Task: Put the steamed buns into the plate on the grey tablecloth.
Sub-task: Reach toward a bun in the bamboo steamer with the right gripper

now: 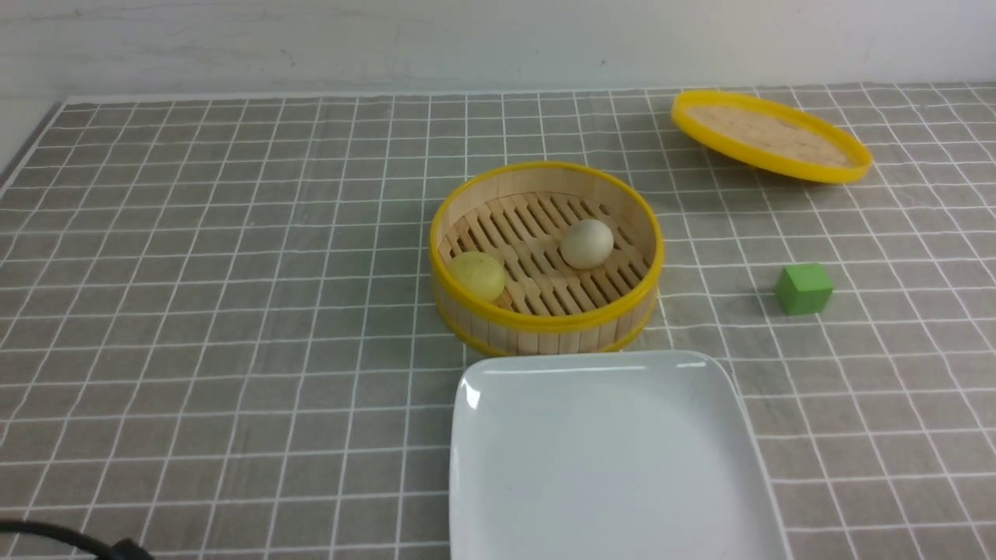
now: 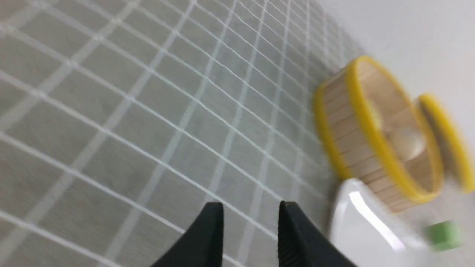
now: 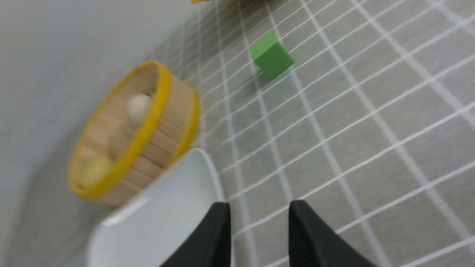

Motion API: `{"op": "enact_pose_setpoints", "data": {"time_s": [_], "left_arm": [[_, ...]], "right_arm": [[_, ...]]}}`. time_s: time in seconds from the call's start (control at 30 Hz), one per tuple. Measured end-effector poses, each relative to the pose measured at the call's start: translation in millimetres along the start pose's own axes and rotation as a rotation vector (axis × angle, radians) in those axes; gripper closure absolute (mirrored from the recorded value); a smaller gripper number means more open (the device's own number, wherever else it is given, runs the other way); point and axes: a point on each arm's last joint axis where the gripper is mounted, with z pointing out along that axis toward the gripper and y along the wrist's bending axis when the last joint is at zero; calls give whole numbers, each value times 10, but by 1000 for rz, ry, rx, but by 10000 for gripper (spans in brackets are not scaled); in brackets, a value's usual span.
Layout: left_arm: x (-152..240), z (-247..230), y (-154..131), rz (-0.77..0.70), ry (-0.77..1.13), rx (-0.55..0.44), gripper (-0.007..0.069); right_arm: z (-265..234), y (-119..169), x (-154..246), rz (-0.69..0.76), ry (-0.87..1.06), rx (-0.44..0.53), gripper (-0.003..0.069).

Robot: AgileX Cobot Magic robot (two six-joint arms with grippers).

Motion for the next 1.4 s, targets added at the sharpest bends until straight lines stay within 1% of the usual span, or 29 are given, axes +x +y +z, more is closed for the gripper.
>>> {"op": "enact_pose_setpoints", "data": {"time_s": [0.07, 0.13, 0.23, 0.3, 0.33, 0.4, 0.43, 0.47, 0.5, 0.53, 0.57, 0.6, 0.63, 0.67, 0.73, 0.77, 0.8, 0.83, 0.87, 0.9, 0.93, 1.0, 1.03, 1.07, 1.1, 1.13, 1.2, 1.3, 1.4], "left_arm": [[22, 1, -26, -208, 25, 31, 383], [29, 0, -46, -327, 38, 50, 383], [9, -1, -65, -376, 21, 73, 383], [-1, -1, -71, -385, 12, 82, 383], [-8, -2, -75, -390, 6, 88, 385], [-13, -2, -83, -393, 2, 97, 397], [-13, -2, -83, -391, 2, 98, 400], [-4, -2, -85, -370, 11, 98, 416], [4, -2, -84, -355, 19, 95, 429], [5, -2, -84, -349, 19, 96, 432], [8, -16, -112, -305, 38, 98, 461], [0, -31, -144, -272, 46, 105, 482], [-10, -50, -181, -232, 54, 113, 511], [-15, -54, -190, -226, 52, 116, 511], [-40, -102, -277, -149, 69, 134, 576], [-41, -105, -281, -143, 72, 134, 585], [-36, -124, -309, -101, 91, 136, 614], [-26, -129, -312, -87, 106, 133, 622], [-23, -129, -311, -85, 108, 132, 623], [-12, -131, -308, -79, 120, 127, 623], [5, -132, -301, -72, 138, 120, 623], [18, -133, -297, -69, 153, 115, 623], [25, -134, -296, -70, 161, 114, 623], [39, -137, -296, -76, 177, 113, 623], [41, -137, -298, -79, 179, 115, 623], [52, -140, -304, -93, 192, 120, 623], [64, -157, -334, -101, 218, 134, 623], [38, -209, -444, -56, 262, 146, 623], [-53, -219, -618, 20, 324, 121, 623]], "right_arm": [[-1, 31, 8, 154, 12, -34, 416], [-1, 50, 5, 223, 12, -54, 416], [-3, 67, -4, 272, 5, -74, 418], [-4, 74, -13, 278, -1, -80, 424], [-15, 99, -35, 274, -9, -88, 435], [-104, 277, -199, 195, -71, -142, 484], [-104, 277, -201, 191, -73, -141, 489], [-202, 492, -403, 59, -138, -170, 541], [-227, 557, -468, 3, -155, -167, 567], [-242, 605, -510, -22, -161, -168, 574], [-249, 747, -649, -152, -157, -130, 632], [-250, 854, -747, -250, -129, -91, 653], [-206, 916, -811, -315, -68, -36, 659], [-183, 945, -843, -328, -50, -21, 660], [62, 950, -899, -395, 236, 180, 660], [50, 956, -902, -399, 247, 186, 660], [245, 929, -912, -410, 448, 300, 659], [360, 916, -916, -425, 544, 340, 659], [383, 915, -916, -428, 562, 344, 659], [476, 915, -923, -442, 625, 356, 658], [648, 934, -929, -457, 716, 344, 657], [826, 979, -927, -448, 786, 294, 654], [954, 1016, -929, -440, 823, 251, 651], [1188, 1085, -925, -447, 882, 170, 645], [1211, 1077, -914, -433, 890, 169, 645], [1395, 1168, -911, -453, 922, 96, 638], [1645, 1312, -855, -478, 965, 18, 625], [2007, 1539, -795, -553, 981, -33, 606], [2377, 1762, -761, -652, 943, -43, 573]]}}
